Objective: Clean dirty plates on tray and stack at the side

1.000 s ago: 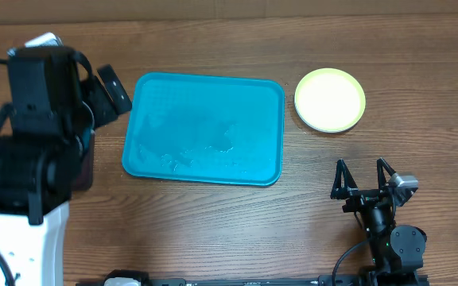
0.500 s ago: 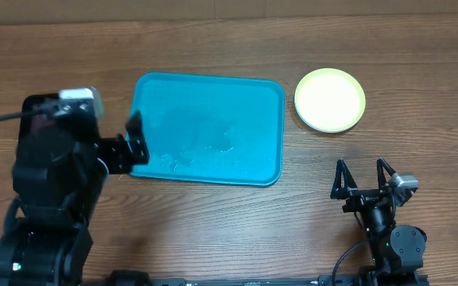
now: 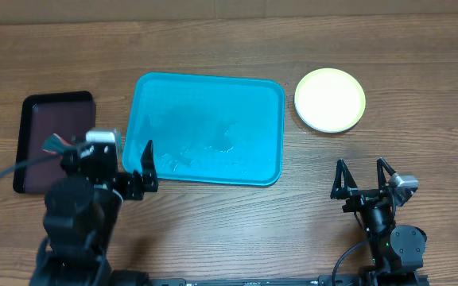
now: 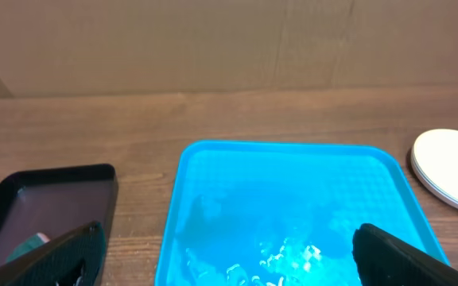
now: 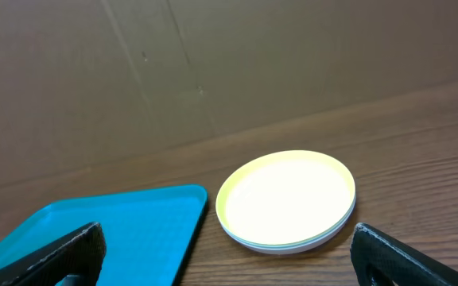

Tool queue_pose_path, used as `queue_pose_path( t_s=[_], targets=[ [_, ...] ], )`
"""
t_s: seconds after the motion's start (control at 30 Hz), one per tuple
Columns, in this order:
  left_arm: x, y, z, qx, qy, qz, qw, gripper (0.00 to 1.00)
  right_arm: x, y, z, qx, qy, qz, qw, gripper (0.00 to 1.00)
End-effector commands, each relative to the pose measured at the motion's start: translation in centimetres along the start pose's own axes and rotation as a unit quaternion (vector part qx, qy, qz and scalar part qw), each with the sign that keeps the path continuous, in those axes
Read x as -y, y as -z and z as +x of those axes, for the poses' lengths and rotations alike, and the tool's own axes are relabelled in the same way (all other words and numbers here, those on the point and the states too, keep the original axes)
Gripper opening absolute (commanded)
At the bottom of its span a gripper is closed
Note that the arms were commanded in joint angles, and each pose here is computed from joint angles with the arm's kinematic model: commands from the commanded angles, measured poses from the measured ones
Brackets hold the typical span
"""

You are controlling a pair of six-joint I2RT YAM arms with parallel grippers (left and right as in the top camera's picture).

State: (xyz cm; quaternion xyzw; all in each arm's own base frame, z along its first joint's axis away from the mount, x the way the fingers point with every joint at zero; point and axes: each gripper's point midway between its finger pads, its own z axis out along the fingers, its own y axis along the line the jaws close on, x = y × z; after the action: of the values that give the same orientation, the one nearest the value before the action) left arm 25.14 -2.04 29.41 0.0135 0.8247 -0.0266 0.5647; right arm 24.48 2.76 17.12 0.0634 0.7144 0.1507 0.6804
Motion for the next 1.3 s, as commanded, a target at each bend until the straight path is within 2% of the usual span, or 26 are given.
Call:
queue_pose_path(
  t_s=[0.0, 0.17, 0.47, 1.0, 1.27],
  targets=[
    [-0.3, -0.9, 2.2, -0.008, -0.015, -0.007, 1.0, 1.0, 0.1, 0.0, 0.1, 0.004, 0.003, 0.002, 1.0, 1.0],
    [-0.2, -2.3, 4.0, 0.006, -0.014, -0.005, 1.0, 1.0, 0.1, 0.0, 0.1, 0.004, 0.003, 0.002, 1.0, 1.0],
    [-0.1, -3.2, 6.1, 0.128, -0.007, 0.004, 0.992, 1.0, 0.1, 0.0, 0.1, 0.004, 0.003, 0.002, 1.0, 1.0],
    [-0.8, -2.9, 7.2, 0.227, 0.0, -0.005, 0.974, 0.99, 0.1, 0.0, 0.1, 0.004, 0.003, 0.002, 1.0, 1.0],
    [-0.9, -2.7, 8.4, 0.244, 0.001, -0.006, 0.97, 0.99, 0.1, 0.0, 0.1, 0.004, 0.003, 0.002, 1.0, 1.0]
  ],
)
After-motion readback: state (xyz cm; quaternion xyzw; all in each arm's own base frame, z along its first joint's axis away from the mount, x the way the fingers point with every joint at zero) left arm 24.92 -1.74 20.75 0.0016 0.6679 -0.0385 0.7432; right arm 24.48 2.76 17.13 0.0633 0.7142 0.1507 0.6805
